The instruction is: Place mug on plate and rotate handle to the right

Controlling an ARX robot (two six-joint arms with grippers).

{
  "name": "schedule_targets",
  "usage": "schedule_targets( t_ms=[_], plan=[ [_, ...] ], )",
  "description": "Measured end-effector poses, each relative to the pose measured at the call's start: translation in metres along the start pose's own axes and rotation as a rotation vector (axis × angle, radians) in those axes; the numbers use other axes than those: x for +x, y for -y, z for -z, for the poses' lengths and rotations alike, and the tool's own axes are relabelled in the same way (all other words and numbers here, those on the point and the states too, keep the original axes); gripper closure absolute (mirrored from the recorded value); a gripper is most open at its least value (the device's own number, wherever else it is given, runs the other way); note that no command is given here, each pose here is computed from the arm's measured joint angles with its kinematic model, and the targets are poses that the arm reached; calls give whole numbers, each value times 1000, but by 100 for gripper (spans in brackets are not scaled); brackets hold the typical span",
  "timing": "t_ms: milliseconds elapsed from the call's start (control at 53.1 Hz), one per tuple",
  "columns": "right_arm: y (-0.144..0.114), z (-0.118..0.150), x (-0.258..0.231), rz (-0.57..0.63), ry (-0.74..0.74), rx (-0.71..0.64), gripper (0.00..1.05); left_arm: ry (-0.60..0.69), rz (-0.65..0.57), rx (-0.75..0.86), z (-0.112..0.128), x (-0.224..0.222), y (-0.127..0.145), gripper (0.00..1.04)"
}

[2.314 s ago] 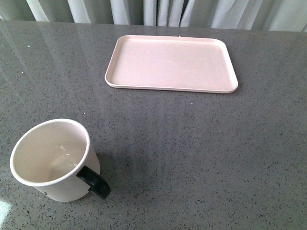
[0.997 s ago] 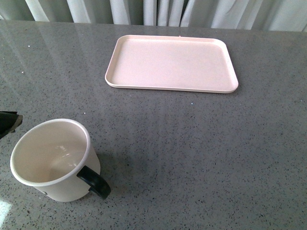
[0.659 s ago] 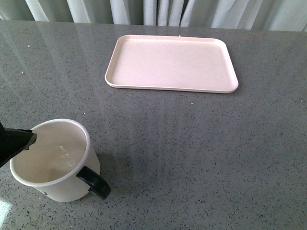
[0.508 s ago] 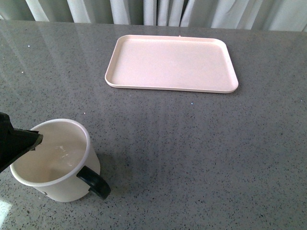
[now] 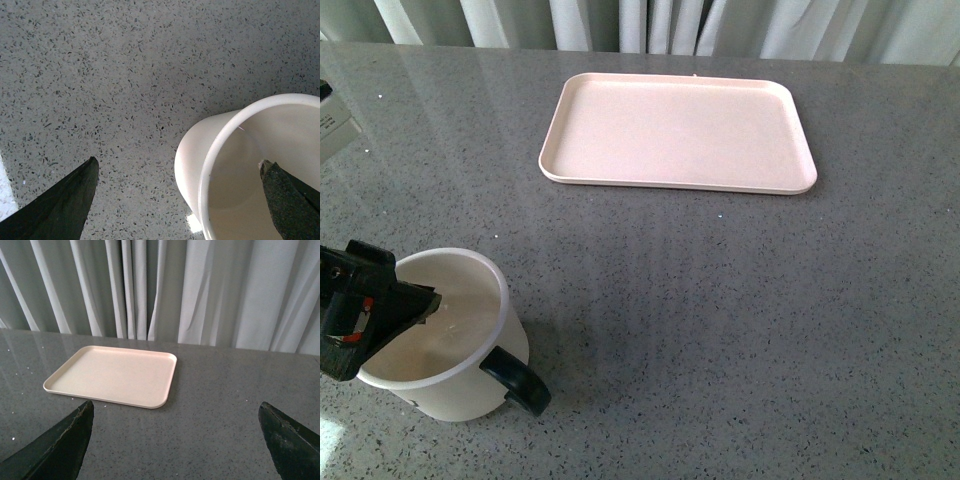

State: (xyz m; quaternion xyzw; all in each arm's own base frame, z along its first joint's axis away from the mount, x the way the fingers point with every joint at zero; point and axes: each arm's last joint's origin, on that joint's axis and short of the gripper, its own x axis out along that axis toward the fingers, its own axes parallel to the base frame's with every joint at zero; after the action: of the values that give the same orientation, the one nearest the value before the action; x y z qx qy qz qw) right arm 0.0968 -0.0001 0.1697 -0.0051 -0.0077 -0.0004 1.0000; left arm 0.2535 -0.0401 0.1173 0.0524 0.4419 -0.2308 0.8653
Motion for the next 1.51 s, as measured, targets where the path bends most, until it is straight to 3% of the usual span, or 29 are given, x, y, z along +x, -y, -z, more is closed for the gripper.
schedule_targets(
  t_ms=[151, 564, 790, 1091, 1505],
  plan=[
    [0, 0, 0, 0, 0, 0, 9, -19, 6, 13, 0, 6, 1, 10],
    [0, 0, 0, 0, 0, 0, 9, -36, 11, 25, 0, 10, 3, 64],
    [0, 0, 0, 0, 0, 0, 9, -53, 21, 27, 1, 10, 6, 102],
    [0, 0, 0, 0, 0, 0, 9, -61, 30, 35, -13, -1, 11, 103],
    [0, 0, 0, 0, 0, 0, 9, 38, 42, 42, -116, 23, 47, 103]
  ],
)
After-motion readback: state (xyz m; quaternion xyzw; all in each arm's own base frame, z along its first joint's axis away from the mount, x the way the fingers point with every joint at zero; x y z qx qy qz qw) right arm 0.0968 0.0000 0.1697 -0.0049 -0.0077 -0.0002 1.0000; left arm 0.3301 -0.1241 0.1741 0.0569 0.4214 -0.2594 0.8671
